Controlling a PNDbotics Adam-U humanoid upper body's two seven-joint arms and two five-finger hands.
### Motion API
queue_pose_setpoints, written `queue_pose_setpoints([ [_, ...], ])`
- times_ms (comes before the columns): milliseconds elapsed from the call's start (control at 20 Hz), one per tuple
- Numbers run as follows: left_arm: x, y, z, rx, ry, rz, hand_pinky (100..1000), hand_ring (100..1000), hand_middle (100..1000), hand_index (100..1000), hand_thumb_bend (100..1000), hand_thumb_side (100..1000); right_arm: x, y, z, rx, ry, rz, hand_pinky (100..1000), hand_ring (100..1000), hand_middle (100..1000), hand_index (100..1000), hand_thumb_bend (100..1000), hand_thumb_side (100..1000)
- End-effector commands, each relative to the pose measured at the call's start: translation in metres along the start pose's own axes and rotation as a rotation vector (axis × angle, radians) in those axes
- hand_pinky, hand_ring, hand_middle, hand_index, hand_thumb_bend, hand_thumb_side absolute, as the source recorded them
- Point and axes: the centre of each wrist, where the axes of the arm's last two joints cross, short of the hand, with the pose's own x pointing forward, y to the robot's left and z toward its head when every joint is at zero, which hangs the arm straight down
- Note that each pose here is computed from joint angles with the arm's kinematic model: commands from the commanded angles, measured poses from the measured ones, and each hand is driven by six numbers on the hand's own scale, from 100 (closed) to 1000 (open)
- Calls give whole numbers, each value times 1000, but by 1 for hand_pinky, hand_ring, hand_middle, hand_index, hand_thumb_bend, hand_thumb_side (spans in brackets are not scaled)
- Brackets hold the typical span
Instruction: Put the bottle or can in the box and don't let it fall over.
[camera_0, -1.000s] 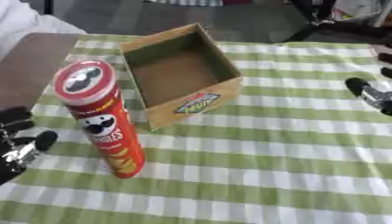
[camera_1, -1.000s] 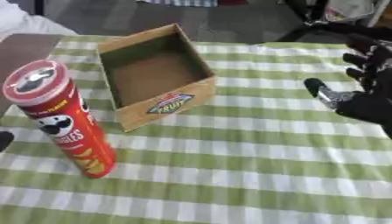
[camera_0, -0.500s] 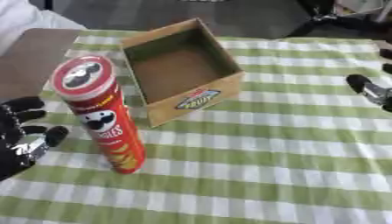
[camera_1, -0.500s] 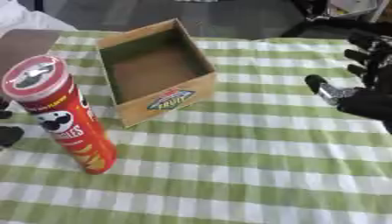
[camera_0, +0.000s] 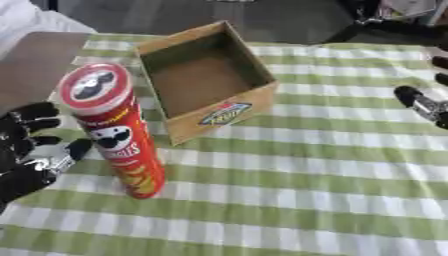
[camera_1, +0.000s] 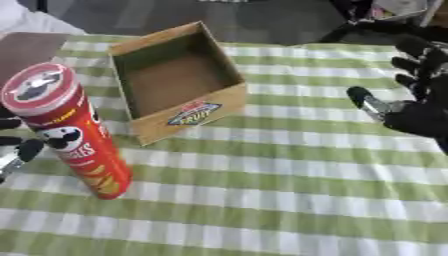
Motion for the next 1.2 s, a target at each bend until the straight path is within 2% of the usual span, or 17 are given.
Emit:
queue_pose_setpoints([
  [50,10,0,-3,-23,-39,-24,737,820,737,803,752,266,10,-4,-1,4,-28,19,1000,1000,1000,965,481,100],
  [750,12,-5,-8,-78,-34,-60,759,837,754,801,754,265,10,-4,-1,3,-27,16,1000,1000,1000,964,485,100],
  [1200,12,-4,-5,-184,-55,-62,766,856,766,787,749,268,9,-4,-1,2,-23,16,1000,1000,1000,964,485,100],
])
